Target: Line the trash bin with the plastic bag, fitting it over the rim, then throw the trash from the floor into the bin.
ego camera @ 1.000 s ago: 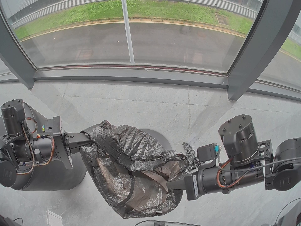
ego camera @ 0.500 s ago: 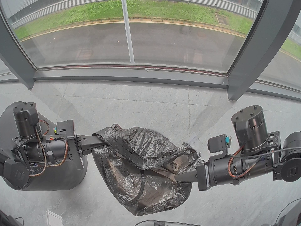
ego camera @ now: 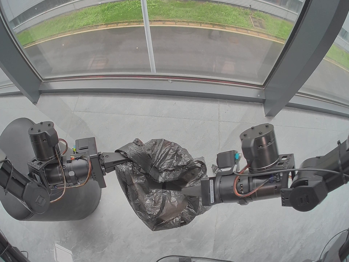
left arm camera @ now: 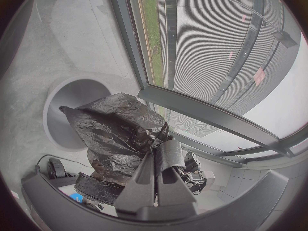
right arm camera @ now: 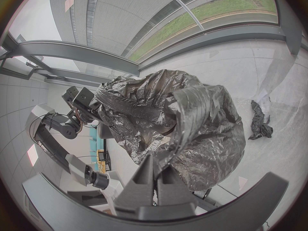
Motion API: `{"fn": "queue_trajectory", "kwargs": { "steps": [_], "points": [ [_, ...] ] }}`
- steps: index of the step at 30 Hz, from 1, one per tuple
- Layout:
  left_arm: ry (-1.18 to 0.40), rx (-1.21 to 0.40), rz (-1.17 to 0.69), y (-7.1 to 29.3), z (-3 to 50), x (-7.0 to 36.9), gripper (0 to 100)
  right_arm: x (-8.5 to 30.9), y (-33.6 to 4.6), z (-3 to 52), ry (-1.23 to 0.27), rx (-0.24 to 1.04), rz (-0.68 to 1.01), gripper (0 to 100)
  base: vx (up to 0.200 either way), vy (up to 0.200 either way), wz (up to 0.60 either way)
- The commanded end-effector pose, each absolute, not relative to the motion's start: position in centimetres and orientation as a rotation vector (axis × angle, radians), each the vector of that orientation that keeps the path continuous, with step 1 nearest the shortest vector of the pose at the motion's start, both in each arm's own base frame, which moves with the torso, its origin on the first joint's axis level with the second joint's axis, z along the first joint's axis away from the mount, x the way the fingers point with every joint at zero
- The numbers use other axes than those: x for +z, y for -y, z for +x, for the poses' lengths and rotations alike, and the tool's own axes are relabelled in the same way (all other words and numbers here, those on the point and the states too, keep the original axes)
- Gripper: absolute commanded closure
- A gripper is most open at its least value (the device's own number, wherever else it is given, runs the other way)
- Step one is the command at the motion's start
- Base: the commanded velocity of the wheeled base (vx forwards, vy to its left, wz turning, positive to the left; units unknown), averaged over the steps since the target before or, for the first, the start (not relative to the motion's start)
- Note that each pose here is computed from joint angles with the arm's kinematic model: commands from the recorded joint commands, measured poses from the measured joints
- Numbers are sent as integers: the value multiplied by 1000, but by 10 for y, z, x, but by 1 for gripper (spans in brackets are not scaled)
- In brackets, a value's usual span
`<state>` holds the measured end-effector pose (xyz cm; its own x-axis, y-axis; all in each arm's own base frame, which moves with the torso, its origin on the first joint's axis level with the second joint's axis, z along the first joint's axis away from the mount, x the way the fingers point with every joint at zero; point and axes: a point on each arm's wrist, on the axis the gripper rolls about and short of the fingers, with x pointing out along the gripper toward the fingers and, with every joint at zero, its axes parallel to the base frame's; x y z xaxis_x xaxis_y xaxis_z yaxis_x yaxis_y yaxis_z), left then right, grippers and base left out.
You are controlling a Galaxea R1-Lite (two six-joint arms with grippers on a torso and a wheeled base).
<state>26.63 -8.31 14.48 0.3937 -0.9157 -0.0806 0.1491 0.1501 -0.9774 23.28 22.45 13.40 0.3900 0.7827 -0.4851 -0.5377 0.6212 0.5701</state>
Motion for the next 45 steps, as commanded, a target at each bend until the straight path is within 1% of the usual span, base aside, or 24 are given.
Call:
{"fn": "queue_trajectory", "kwargs": {
  "steps": [1,11,23,29,34,42,45],
  "points": [
    [-858,-866,-1183,78,285,121,100,104,-249,258,-842,849,331,100,0,0,0],
    [-825,-825,-1202,64,289,119,100,96,-273,268,-837,878,323,100,0,0,0],
    [-798,-775,-1222,48,293,116,100,87,-281,277,-838,868,317,100,0,0,0],
    [-806,-767,-1224,48,300,106,100,77,-270,291,-848,820,323,100,0,0,0],
    [-813,-770,-1224,50,304,93,100,69,-262,291,-873,793,315,100,0,0,0],
    [-916,-751,-1237,62,295,71,100,47,-244,277,-903,718,249,100,0,0,0],
    [-949,-762,-1229,70,288,68,100,40,-237,269,-896,718,249,100,0,0,0]
  ]
}}
